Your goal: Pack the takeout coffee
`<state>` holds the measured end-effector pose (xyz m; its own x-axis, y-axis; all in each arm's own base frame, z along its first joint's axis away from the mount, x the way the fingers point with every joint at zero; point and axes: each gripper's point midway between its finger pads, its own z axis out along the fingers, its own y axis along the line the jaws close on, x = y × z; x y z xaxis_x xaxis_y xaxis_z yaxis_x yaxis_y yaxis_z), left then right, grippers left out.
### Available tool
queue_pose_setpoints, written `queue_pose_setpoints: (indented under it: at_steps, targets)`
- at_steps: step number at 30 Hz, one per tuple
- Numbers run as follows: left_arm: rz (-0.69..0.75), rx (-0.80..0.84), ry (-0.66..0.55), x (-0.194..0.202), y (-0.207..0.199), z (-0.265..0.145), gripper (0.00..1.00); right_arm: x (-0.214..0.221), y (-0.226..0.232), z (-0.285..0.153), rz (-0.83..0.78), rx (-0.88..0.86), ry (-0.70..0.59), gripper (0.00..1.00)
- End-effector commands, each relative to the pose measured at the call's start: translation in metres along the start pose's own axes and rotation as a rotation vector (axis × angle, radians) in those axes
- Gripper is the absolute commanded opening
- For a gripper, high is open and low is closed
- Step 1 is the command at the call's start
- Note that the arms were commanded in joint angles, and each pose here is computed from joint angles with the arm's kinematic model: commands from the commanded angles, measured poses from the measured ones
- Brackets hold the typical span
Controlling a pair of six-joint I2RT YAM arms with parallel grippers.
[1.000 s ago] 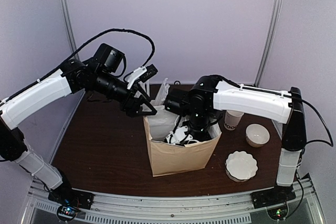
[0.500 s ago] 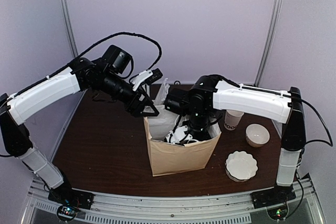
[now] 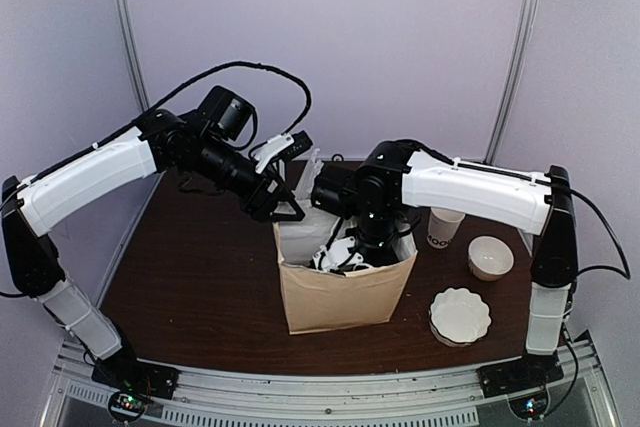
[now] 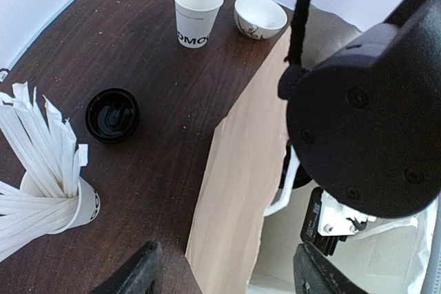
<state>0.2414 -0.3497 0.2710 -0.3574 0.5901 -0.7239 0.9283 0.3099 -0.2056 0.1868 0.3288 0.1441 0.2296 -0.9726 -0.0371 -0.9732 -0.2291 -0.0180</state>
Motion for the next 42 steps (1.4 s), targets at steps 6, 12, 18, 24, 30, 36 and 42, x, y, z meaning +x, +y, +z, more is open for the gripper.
queue_pose_setpoints:
  at_steps: [6, 12, 18, 24, 30, 36, 42]
  targets:
    - [0.038, 0.025, -0.023, -0.008, -0.009, -0.005, 0.68, -0.013, -0.005, -0.014, 0.059, 0.021, -0.052, 0.8]
    - [0.039, 0.031, -0.019, -0.004, -0.01, -0.005, 0.68, -0.011, -0.007, -0.026, 0.075, 0.05, -0.058, 0.87]
    - [0.037, 0.042, -0.009, -0.001, -0.012, -0.004, 0.69, -0.012, -0.012, -0.044, 0.091, 0.106, -0.091, 1.0]
    - [0.039, 0.037, -0.007, -0.002, -0.011, -0.003, 0.68, -0.011, -0.014, -0.069, 0.082, 0.167, -0.135, 1.0]
    - [0.038, 0.035, 0.001, -0.004, -0.009, -0.002, 0.62, -0.018, -0.01, -0.096, 0.058, 0.179, -0.213, 0.99]
    - [0.021, 0.101, -0.012, -0.011, -0.018, 0.0, 0.37, -0.027, 0.006, -0.096, 0.031, 0.096, -0.255, 0.99]
    - [0.007, 0.128, -0.006, -0.01, -0.02, 0.006, 0.27, -0.028, 0.009, -0.098, 0.021, 0.094, -0.253, 0.99]
